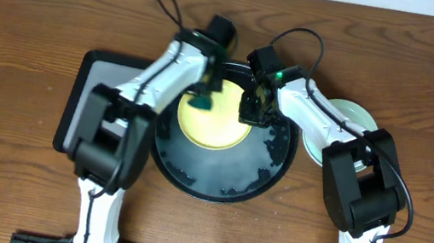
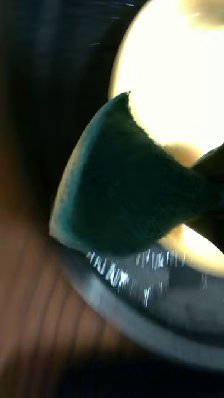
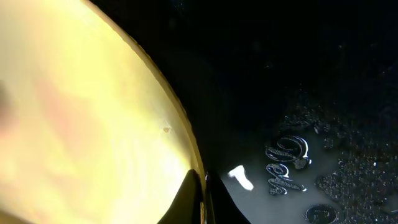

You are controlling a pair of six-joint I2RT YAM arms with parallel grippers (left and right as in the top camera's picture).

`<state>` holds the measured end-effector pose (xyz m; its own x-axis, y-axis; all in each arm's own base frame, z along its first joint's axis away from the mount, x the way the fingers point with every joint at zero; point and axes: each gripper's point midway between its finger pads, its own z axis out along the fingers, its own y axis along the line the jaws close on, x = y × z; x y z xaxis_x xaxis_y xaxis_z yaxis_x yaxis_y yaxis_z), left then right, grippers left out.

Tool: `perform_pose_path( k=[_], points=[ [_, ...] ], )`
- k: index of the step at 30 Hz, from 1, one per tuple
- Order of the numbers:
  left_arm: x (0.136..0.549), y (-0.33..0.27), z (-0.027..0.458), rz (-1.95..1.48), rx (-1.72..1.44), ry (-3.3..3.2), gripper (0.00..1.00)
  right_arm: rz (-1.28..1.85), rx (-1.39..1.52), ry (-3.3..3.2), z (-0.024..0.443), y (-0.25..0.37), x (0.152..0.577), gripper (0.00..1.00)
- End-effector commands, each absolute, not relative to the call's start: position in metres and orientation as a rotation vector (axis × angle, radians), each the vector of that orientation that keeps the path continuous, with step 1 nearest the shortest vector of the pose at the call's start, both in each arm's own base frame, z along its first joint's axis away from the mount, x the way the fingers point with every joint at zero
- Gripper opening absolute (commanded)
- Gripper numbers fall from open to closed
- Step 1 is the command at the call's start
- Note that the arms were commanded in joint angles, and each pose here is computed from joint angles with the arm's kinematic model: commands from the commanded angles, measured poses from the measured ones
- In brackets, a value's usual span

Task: Clean dirty plates on tray and stack at the side
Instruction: 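Raise the left gripper with sponge back above the dish, then lift the yellow plate with right gripper onto the green plate stack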

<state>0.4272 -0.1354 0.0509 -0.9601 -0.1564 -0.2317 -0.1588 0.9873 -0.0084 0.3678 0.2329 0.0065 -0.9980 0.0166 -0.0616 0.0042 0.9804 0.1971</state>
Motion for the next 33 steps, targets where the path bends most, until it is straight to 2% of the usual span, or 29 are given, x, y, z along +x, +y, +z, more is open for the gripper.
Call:
perform_pose_path(
  k=[1,3,7,9,11,12,16,19,25,33],
  points=[
    [0.45,-0.106,0.137,-0.014,-0.331,2.683,0.07,0.25,-0.014,3.09,-0.002,0.23,0.359,0.01],
    [0.448,-0.097,0.162,-0.057,-0.332,2.642,0.07,0.25,-0.014,3.09,-0.002,0.23,0.359,0.01],
    [0.439,-0.062,0.206,-0.068,-0.422,2.556,0.08,0.25,-0.015,3.09,-0.002,0.23,0.359,0.18],
    [0.436,-0.048,0.212,-0.059,-0.458,2.544,0.07,0.25,-0.016,3.09,-0.002,0.23,0.359,0.2],
    [0.433,-0.033,0.21,-0.039,-0.502,2.553,0.07,0.249,-0.021,3.092,-0.003,0.23,0.359,0.1],
    [0.431,-0.027,0.207,-0.027,-0.522,2.565,0.07,0.25,-0.022,3.092,-0.003,0.23,0.359,0.01],
    [0.423,-0.012,0.2,0.008,-0.548,2.605,0.07,0.256,-0.024,3.092,-0.003,0.231,0.359,0.01],
    [0.415,-0.006,0.196,0.029,-0.548,2.639,0.08,0.298,-0.134,3.078,0.008,0.235,0.358,0.01],
    [0.409,-0.006,0.191,0.048,-0.516,2.676,0.07,0.122,-0.179,2.909,0.06,0.214,0.377,0.01],
    [0.408,-0.006,0.19,0.05,-0.516,2.682,0.08,-0.267,-0.301,2.585,0.14,0.186,0.394,0.01]
  ],
)
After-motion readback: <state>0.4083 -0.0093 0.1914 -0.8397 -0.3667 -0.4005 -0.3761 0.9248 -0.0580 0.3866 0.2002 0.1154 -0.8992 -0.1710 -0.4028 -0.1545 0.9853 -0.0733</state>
